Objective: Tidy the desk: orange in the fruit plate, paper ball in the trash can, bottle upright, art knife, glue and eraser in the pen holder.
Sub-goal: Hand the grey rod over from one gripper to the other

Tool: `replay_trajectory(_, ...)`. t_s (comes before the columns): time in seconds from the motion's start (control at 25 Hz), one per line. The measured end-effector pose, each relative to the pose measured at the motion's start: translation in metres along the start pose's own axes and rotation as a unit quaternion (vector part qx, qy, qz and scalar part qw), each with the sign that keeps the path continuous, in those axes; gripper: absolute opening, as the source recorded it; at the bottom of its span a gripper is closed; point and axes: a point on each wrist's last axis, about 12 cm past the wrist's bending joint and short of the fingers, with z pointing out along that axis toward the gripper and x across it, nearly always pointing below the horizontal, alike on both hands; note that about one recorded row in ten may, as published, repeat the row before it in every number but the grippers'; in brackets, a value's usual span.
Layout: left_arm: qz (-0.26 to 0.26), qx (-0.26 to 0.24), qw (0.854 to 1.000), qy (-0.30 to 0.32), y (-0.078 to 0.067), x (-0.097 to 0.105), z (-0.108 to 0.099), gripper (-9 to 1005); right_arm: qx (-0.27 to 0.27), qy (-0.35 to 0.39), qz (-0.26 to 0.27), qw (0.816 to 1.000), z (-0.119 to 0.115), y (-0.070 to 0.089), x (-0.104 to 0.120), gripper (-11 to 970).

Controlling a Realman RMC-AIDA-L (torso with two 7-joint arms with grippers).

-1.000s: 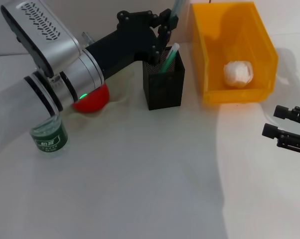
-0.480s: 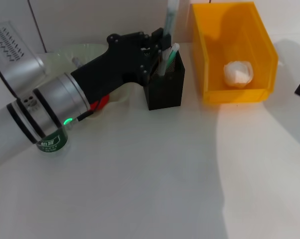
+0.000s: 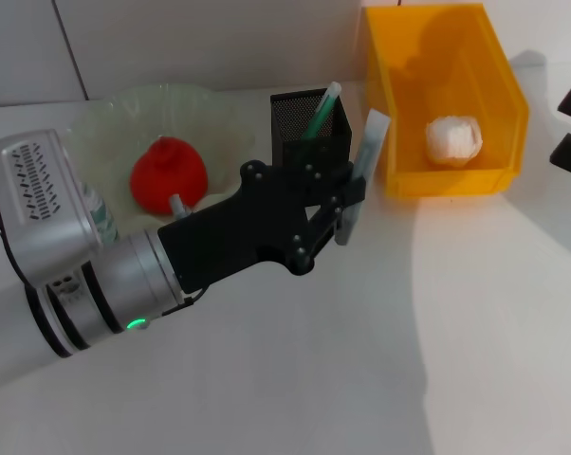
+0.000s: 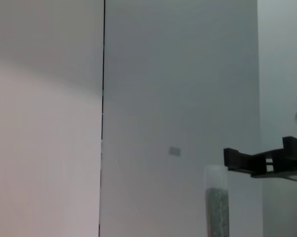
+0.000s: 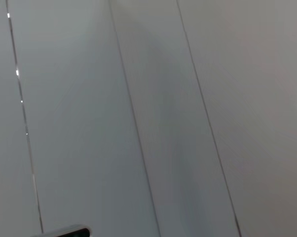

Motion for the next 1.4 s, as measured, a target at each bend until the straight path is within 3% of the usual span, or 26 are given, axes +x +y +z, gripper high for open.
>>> replay_trajectory(0.4, 0.0, 0.013, 1.0, 0.016, -0.004, 0.005, 0.0, 113, -0.062, 0.028, 0.009, 0.998, 0.035, -0.002, 0.006, 693)
replay_trajectory(1.4, 0.005, 0.035, 0.999, 0.035, -0.004, 0.004, 0.011, 112, -0.082, 0.084, 0.018, 0.993, 0.075, -0.009, 0.02, 689)
